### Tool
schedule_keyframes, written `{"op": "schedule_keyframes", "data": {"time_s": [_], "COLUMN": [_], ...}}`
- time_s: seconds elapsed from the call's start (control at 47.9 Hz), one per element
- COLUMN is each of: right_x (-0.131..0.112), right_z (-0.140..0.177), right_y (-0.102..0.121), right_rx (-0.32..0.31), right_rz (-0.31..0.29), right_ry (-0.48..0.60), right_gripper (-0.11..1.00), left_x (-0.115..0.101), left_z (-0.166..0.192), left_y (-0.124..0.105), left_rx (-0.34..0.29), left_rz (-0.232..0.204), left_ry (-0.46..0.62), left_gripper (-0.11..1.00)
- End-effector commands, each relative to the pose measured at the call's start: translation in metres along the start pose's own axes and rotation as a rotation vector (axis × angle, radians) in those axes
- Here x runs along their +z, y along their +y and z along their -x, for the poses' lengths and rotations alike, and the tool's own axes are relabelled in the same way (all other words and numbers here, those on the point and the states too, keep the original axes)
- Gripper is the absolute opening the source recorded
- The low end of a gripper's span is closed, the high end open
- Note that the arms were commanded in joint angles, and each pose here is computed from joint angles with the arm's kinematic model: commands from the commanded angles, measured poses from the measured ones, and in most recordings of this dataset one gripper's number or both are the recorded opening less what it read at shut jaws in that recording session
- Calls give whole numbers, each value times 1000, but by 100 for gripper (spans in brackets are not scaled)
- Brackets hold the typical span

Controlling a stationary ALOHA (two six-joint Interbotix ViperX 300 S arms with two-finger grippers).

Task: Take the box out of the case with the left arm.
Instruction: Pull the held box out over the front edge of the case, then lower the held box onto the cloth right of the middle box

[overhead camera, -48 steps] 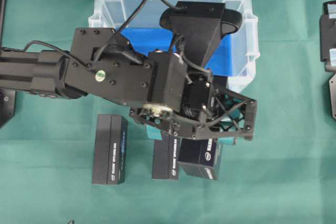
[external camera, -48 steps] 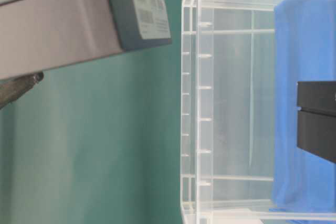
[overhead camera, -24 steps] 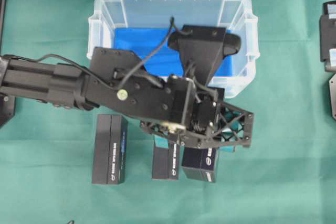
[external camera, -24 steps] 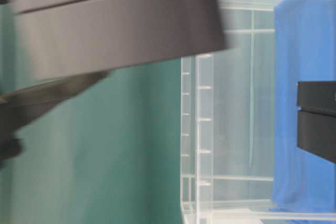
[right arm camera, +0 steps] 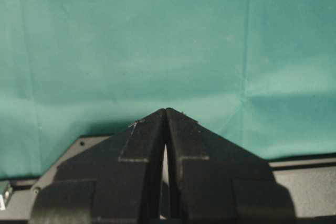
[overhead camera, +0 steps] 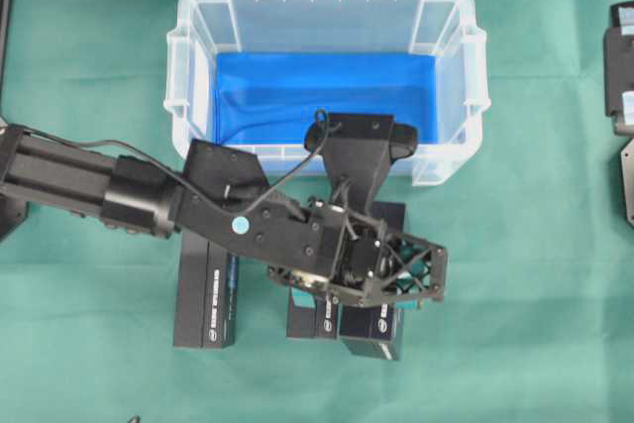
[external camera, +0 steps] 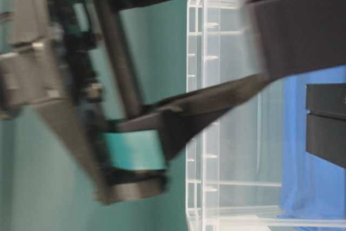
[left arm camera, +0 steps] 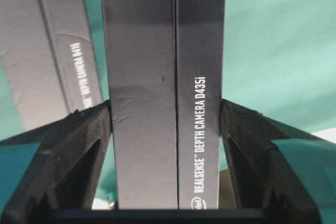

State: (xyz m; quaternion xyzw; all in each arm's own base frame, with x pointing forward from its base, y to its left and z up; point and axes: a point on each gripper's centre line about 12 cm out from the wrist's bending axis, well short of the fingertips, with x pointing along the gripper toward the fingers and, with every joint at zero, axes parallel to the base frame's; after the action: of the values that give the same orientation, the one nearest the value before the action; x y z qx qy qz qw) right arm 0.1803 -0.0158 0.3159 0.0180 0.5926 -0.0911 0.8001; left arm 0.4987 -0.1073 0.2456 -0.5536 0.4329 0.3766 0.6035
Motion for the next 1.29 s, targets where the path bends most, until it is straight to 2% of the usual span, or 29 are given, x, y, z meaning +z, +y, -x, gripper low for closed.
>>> {"op": "schedule_keyframes", "data": {"time_s": [0.0,0.146,0.271,0.71,0.939,1.211,1.273], "right_x": [2,2,2,2,2,2,2], "right_z": [4,3,4,4,4,4,4], "right_y": [0,0,0,0,0,0,0], "right_rx": [5,4,5,5,5,5,5], "right_rz": [-2,-3,-4,-4,-4,-4,-4], "right_ry": [-12,-12,-12,-12,-12,-12,-12], "right_gripper": [3,3,3,3,3,3,3], "left_x": [1,-3,-7,-3,-1,0,-1], "left_z": [14,1,-8,-8,-7,-7,-8], "left_y": [-2,-2,-3,-5,-10,-10,-9], "left_rx": [-51,-50,-46,-53,-90,-90,-82], "left_rz": [6,21,15,19,25,23,20], "left_ry": [-1,-8,-8,-10,-7,-7,-8], "left_gripper": [60,60,60,60,60,60,66]}}
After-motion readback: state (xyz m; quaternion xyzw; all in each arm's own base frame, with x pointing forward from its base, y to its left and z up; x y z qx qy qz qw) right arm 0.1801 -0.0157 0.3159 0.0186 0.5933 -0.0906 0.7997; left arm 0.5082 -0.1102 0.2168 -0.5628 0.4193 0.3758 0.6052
